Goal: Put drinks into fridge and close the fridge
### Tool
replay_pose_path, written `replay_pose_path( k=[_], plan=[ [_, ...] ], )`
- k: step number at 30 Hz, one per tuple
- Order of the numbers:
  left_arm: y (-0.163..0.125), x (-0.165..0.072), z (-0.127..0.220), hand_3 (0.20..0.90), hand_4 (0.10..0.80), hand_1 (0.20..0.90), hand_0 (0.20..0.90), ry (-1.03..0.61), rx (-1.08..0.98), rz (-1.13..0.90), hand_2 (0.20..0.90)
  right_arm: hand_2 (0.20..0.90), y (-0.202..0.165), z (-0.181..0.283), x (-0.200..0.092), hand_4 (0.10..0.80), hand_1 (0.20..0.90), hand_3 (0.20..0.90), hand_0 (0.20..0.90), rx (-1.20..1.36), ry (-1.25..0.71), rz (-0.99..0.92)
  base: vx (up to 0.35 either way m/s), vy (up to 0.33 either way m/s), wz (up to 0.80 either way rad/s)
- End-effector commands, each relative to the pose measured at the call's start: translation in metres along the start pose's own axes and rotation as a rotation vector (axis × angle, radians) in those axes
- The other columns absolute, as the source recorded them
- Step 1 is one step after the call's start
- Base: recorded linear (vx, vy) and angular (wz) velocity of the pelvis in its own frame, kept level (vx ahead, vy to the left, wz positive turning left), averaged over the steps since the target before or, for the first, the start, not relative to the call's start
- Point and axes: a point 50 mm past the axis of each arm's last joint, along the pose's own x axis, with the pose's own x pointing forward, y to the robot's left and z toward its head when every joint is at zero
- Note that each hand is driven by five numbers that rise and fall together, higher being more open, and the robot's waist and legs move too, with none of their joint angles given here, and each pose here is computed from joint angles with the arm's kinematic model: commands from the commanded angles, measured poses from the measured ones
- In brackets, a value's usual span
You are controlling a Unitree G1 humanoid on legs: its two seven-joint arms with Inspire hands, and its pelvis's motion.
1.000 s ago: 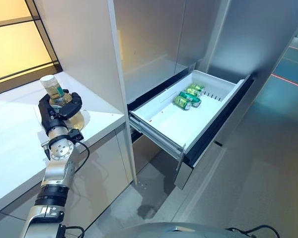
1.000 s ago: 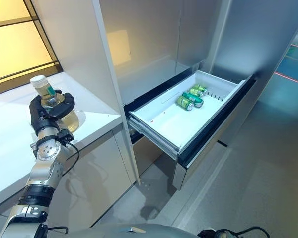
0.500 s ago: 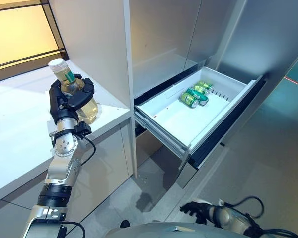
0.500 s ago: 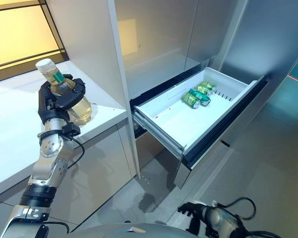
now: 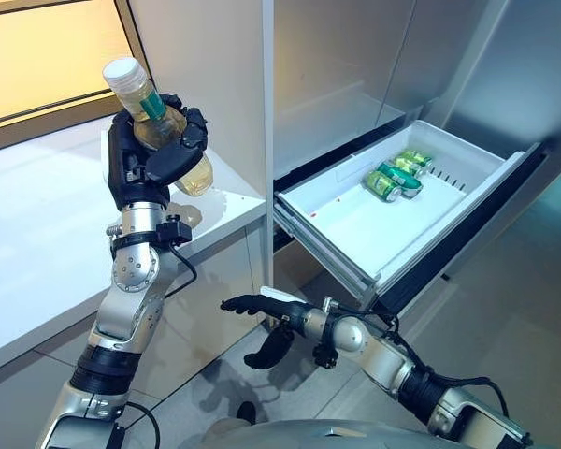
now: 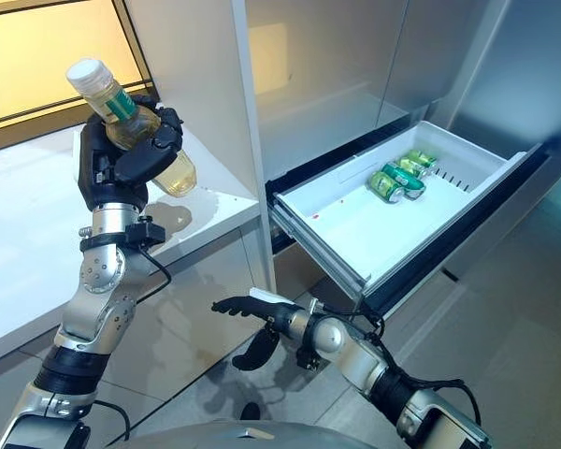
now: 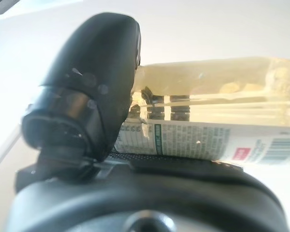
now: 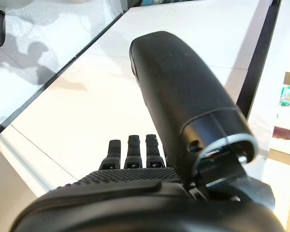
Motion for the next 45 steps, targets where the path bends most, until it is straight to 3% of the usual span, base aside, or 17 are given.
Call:
replay_pose_path(
  k=[1, 16, 20, 26, 34, 45],
  plan=[
    [-0.036, 0.029, 0.087, 0.200, 0.100, 0.300, 0.300, -0.473, -0.085, -0.222, 0.300, 0.900, -0.025, 0.074, 0.000, 0.800, 0.900, 0.900, 0.900, -0.039, -0.341, 0.018, 0.000, 0.000, 0.00],
    [-0.014, 0.008, 0.092, 0.200, 0.100, 0.300, 0.300, -0.561, -0.082, -0.445, 0.300, 0.900, -0.076, 0.141, -0.088, 0.800, 0.900, 0.900, 0.900, 0.133, -0.886, 0.272, 0.000, 0.000, 0.00],
    [-0.006, 0.008, 0.096, 0.200, 0.100, 0.300, 0.300, -0.585, -0.018, -0.427, 0.300, 0.900, -0.095, 0.137, -0.105, 0.800, 0.900, 0.900, 0.900, 0.108, -0.893, 0.089, 0.000, 0.000, 0.00],
    [0.021, 0.007, 0.099, 0.200, 0.100, 0.300, 0.300, -0.555, 0.192, -0.365, 0.300, 0.900, -0.121, 0.100, -0.142, 0.800, 0.900, 0.900, 0.900, 0.099, -0.714, -0.245, -0.011, 0.002, -0.08],
    [0.026, 0.009, 0.097, 0.200, 0.100, 0.300, 0.300, -0.527, 0.285, -0.381, 0.300, 0.900, -0.133, 0.094, -0.151, 0.800, 0.900, 0.900, 0.900, 0.087, -0.650, -0.347, -0.014, 0.001, -0.03],
    [0.004, 0.008, 0.085, 0.200, 0.100, 0.300, 0.300, -0.456, 0.117, -0.509, 0.300, 0.900, -0.145, 0.106, -0.132, 0.800, 0.900, 0.900, 0.900, 0.115, -0.664, -0.344, 0.000, 0.000, 0.00]
  ],
)
